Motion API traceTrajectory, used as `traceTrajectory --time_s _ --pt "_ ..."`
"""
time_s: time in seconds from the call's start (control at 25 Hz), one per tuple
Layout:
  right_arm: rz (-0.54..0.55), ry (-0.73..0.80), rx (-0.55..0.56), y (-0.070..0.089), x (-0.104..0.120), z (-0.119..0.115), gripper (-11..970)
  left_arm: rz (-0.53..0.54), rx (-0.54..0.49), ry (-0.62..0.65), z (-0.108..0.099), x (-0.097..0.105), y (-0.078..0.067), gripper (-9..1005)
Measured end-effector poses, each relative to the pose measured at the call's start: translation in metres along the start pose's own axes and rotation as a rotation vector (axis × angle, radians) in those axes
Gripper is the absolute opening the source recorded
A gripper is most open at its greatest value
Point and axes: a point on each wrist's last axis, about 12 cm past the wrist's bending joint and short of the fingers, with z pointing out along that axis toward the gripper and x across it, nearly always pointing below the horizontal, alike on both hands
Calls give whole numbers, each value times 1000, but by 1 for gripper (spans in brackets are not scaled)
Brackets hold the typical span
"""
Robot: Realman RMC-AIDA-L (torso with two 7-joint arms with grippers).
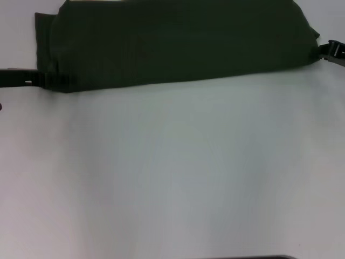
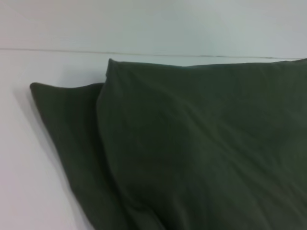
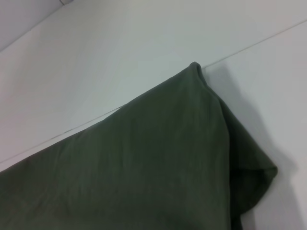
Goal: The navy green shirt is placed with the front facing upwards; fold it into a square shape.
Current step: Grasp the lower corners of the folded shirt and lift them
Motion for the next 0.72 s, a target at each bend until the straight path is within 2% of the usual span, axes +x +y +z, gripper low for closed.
traceTrajectory --time_s 0.72 --pt "5 1 0 -1 2 -1 12 30 -15 40 -3 4 3 902"
